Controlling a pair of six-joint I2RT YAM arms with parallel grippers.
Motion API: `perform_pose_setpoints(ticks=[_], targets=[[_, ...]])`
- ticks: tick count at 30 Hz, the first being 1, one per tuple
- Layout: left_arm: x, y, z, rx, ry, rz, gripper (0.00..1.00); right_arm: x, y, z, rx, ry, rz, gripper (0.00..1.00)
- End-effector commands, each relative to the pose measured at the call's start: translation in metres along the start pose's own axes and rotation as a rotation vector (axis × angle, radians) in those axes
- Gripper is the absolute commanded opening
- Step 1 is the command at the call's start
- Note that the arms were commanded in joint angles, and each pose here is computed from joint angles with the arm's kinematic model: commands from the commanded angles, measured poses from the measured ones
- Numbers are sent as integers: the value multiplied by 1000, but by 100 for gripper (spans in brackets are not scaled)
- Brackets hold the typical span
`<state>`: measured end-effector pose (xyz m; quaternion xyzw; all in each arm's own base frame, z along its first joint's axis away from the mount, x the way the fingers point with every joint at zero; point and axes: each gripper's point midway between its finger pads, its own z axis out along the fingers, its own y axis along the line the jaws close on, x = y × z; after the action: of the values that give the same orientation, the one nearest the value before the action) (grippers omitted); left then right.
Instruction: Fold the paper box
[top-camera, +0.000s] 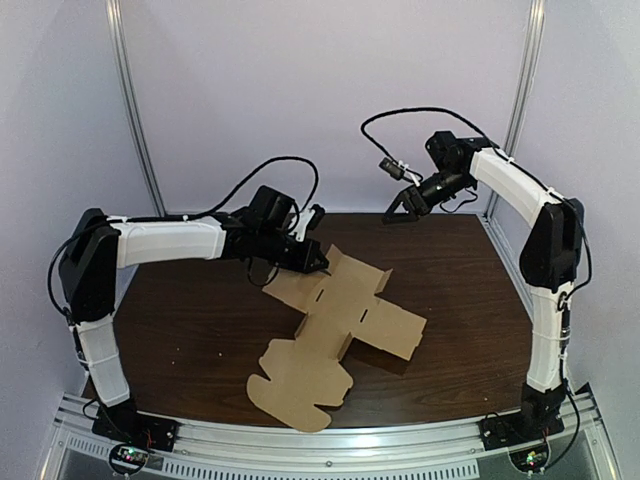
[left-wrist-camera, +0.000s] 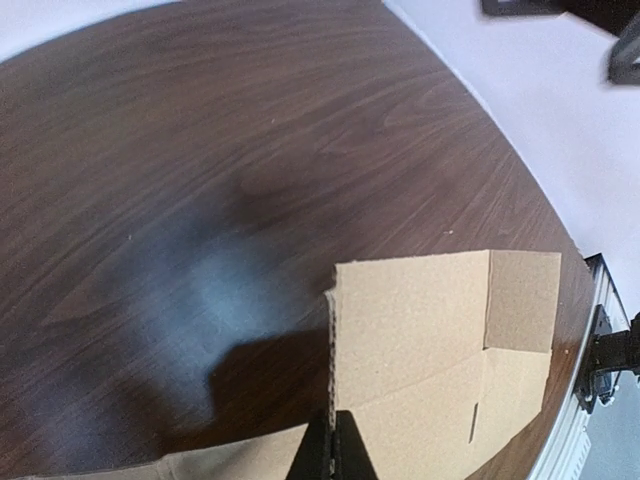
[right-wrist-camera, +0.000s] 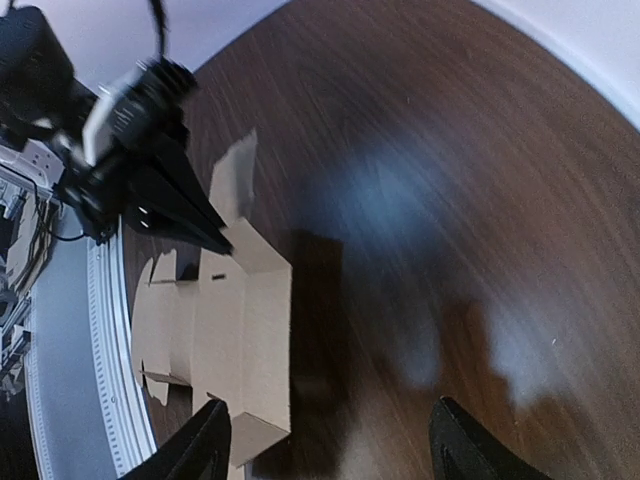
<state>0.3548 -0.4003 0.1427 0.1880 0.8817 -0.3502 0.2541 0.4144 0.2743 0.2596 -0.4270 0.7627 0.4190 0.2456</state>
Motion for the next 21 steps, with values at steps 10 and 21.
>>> perform_pose_setpoints(ticks=[10,21], targets=[[-6,-24,-14,-17,-108,152,0,81,34,42,-117,344,170,69],[-9,-30,-24,-22,-132,168,0,113,52,63,-269,451,323,66]])
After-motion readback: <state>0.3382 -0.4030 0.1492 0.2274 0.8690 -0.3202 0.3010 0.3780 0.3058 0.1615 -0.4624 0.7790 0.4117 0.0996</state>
